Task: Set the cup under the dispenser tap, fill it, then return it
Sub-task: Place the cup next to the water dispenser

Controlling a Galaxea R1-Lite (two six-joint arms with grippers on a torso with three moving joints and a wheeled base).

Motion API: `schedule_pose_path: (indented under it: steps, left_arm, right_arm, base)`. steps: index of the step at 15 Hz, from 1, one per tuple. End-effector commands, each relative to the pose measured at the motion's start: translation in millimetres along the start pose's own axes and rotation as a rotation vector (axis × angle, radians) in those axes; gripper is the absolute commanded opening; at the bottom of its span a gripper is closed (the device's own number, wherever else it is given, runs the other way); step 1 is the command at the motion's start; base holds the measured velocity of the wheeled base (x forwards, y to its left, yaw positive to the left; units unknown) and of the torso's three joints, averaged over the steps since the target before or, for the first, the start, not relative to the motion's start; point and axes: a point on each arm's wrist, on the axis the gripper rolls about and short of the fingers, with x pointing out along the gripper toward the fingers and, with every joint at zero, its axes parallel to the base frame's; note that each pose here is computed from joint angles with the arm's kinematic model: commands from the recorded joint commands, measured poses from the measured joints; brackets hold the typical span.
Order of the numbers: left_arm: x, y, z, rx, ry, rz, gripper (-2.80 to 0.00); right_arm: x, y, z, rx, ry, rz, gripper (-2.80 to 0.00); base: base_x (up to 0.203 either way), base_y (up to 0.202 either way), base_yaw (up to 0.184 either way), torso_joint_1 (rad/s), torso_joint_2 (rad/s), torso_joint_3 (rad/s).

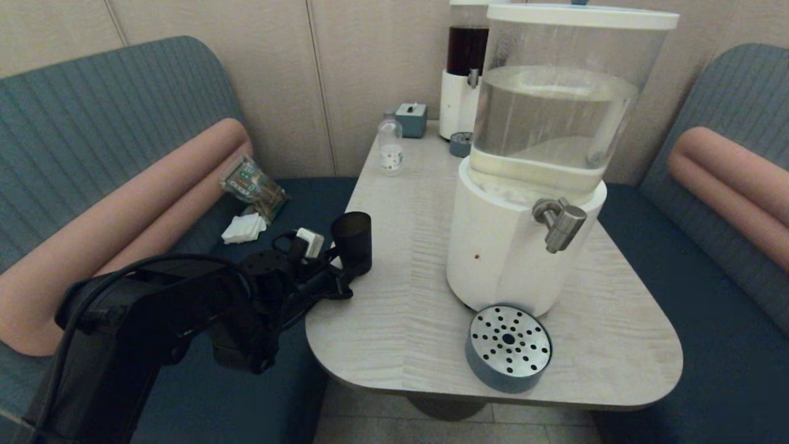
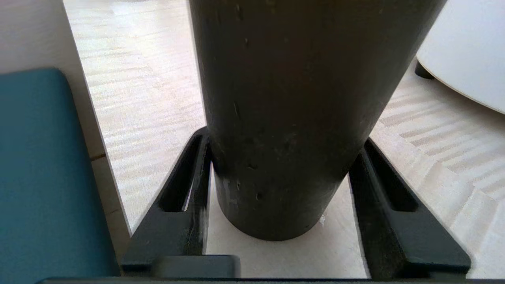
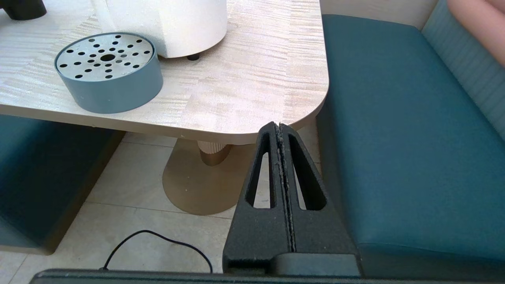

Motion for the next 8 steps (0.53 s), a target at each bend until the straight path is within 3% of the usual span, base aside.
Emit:
schedule_pose_path:
  steps: [1, 8]
  left_arm:
    - [0, -0.9, -1, -0.001, 0.002, -0.005, 0.00]
    - [-6, -7.3, 24, 0.014, -0.023, -0.011, 0.00]
  right_arm:
    - [0, 0, 0, -0.001, 0.002, 0.000, -2.80]
    - [0, 0, 0, -0.001, 0.002, 0.000, -2.80]
  base:
    - [0.000, 0.000, 0.000, 0.000, 0.00, 0.000]
    - [0.000, 0.000, 0.000, 0.000, 0.00, 0.000]
